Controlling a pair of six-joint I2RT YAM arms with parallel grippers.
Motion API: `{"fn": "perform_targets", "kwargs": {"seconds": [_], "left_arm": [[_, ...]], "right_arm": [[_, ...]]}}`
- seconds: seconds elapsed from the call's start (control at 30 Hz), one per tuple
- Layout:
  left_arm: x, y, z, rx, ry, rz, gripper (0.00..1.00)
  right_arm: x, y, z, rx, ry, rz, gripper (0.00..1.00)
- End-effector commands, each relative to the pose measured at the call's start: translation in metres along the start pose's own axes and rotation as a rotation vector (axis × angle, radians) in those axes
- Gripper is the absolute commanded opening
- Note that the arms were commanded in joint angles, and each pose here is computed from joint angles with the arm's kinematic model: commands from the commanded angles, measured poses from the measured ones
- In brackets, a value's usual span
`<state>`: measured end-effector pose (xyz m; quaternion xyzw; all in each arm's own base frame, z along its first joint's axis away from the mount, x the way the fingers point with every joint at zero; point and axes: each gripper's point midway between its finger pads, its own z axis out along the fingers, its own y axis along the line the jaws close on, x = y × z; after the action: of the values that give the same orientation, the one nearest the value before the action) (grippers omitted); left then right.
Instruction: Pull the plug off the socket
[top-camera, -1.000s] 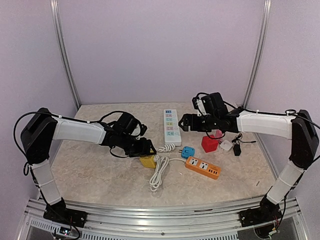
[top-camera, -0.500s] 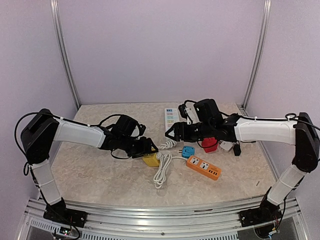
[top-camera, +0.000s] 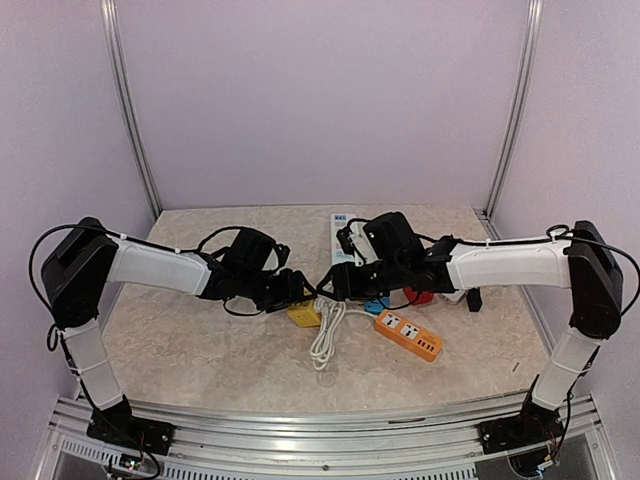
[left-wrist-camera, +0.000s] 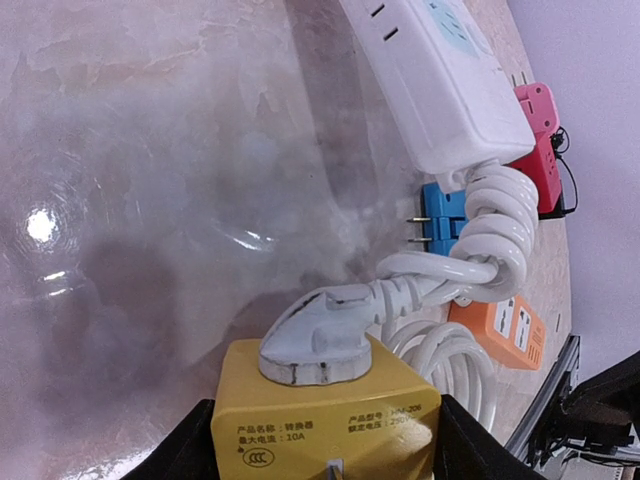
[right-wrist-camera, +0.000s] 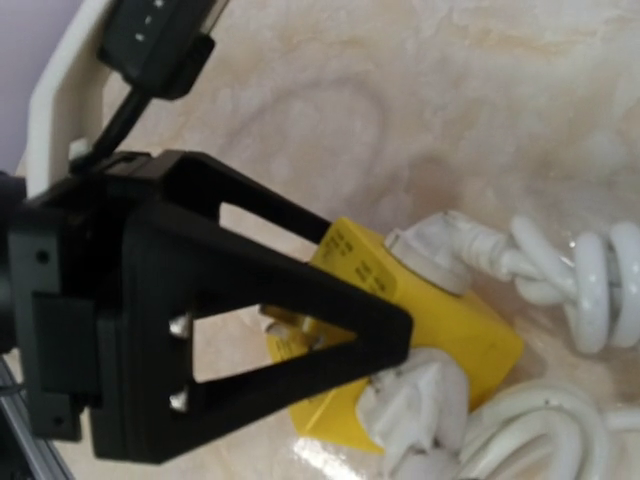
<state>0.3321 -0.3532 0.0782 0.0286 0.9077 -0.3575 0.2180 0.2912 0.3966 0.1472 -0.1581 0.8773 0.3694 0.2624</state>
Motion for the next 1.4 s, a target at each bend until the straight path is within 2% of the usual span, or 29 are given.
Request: {"fn": "perform_targets", "kwargs": {"seconds": [0.0, 0.1, 0.37, 0.57, 0.9, 1.07, 1.2, 1.23, 1.37], "left_arm": [[-0.033, -0.046, -0.021, 0.143, -0.122, 0.043, 0.25], [-0.033, -0.047, -0.02, 0.14, -0.124, 0.047, 0.25], [-0.034, -0.046, -0.024, 0.138, -0.146, 0.039, 0.25], [-0.036, -0.052, -0.026, 0.159, -0.151, 0.045, 0.25], [-0.038, -0.056, -0.029, 0.17, -0.164, 0.051, 0.25], [-0.037, -0.06, -0.029, 0.195, -0.154, 0.061, 0.25], [-0.035, -0.061, -0.03, 0.213, -0.152, 0.073, 0.25], [-0.035, -0.062, -0.031, 0.216, -0.154, 0.075, 0.25], [-0.032, -0.062, -0.031, 0.23, -0.146, 0.083, 0.24]], "right_arm": [[0.02, -0.006, 0.012, 0.006, 0.057, 0.027, 0.52], [0.026, -0.014, 0.019, 0.025, 0.063, 0.034, 0.48], [0.033, -0.022, 0.027, 0.031, 0.064, 0.052, 0.46], [0.045, -0.03, 0.04, 0.036, 0.099, 0.062, 0.36], [0.046, -0.031, 0.053, 0.016, 0.1, 0.065, 0.33], [0.05, -0.031, 0.055, 0.007, 0.102, 0.073, 0.15], [0.051, -0.033, 0.054, 0.007, 0.1, 0.081, 0.06], [0.05, -0.032, 0.054, 0.006, 0.099, 0.084, 0.0], [0.048, -0.033, 0.053, -0.003, 0.092, 0.096, 0.0]]}}
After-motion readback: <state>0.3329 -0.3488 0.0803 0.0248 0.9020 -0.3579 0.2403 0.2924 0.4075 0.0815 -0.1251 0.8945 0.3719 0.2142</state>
